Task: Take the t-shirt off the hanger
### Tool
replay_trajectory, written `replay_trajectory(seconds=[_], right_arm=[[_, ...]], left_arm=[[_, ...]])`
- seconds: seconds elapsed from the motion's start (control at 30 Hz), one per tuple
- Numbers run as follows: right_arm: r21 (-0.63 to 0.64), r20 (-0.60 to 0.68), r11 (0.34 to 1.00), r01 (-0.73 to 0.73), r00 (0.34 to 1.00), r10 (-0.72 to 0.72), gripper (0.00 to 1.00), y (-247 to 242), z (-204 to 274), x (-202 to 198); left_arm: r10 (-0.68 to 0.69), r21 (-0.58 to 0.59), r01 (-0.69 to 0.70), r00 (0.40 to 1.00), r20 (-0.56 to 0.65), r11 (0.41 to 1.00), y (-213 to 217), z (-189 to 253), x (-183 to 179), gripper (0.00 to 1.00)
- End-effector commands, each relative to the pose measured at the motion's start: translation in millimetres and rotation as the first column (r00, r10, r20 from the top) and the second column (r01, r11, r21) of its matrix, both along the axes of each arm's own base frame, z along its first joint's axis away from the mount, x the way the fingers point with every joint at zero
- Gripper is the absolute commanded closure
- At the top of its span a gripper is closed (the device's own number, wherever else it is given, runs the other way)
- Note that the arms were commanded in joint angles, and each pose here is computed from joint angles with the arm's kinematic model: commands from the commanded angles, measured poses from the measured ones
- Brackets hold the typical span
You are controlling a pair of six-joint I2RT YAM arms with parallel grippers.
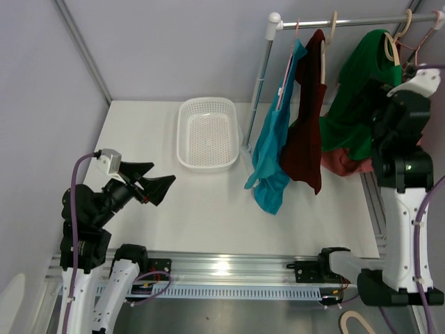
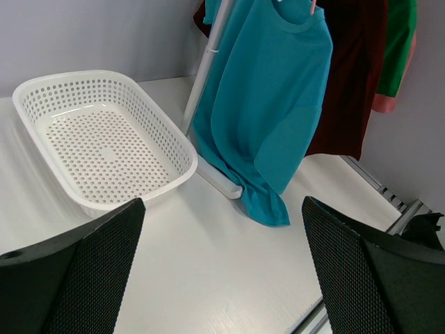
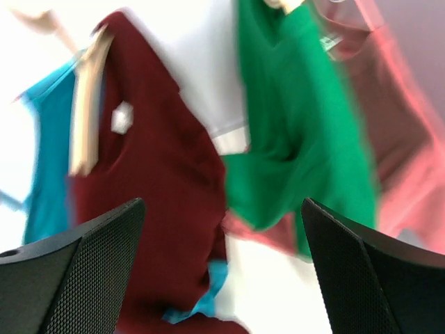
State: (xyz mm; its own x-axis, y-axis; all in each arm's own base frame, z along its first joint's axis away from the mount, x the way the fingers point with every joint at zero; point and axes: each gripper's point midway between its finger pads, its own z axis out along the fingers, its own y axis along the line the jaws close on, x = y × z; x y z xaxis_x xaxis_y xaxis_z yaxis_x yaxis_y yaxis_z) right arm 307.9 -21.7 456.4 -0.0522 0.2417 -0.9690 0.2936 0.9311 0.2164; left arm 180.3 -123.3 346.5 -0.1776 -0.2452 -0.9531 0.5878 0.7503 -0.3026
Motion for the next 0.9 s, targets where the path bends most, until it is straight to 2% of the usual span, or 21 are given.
replay_trajectory(seconds=[0.0,0.07,0.1,0.3,0.37,0.4,0.57,0.77,0.87], right_arm=[[-0.004,0.109,1.0,0.028,0.994,-0.028,0.01,-31.7,50.8,9.2],[0.023,0.101,0.999,-0.039,0.994,0.037,0.01,-35.0,53.6,22.5],[0.042,0.079,0.999,-0.013,0.997,0.009,0.01,-53.0,47.3,34.8],[0.046,0.114,0.999,0.005,0.993,-0.01,0.01,-99.2,56.2,48.8],[0.074,0.105,0.997,-0.008,0.995,0.0,0.01,-113.1,49.0,62.2],[0.082,0.102,0.996,-0.032,0.994,0.023,0.05,-114.9,46.7,67.4],[0.059,0.093,0.998,0.018,0.995,-0.023,0.06,-154.4,38.4,84.3],[0.082,0.067,0.997,0.0,0.998,-0.006,0.1,-171.3,35.7,98.9],[0.083,0.057,0.997,0.004,0.998,-0.008,0.15,-177.8,28.3,107.5]], left_arm=[[-0.02,-0.016,0.021,0.999,0.047,1.0,-2.4,14.1,-10.6,0.0],[-0.012,-0.016,0.013,0.998,0.054,1.0,-1.1,13.6,-11.7,0.0],[-0.009,-0.008,0.01,0.999,0.041,1.0,-0.6,8.8,-10.5,0.01],[-0.014,0.005,0.014,1.0,-0.016,1.0,-1.6,-6.3,-3.7,0.01],[-0.025,-0.002,0.025,1.0,-0.01,1.0,-3.5,-6.0,-2.7,0.0],[-0.026,-0.009,0.026,1.0,-0.014,1.0,-4.2,-6.4,-1.9,0.0],[-0.025,-0.003,0.025,1.0,-0.016,1.0,-3.8,-8.1,-1.1,0.0],[-0.02,0.006,0.02,0.999,-0.032,1.0,-3.5,-10.8,4.9,0.0],[-0.023,0.001,0.023,0.999,-0.039,1.0,-4.4,-12.1,7.0,0.01]])
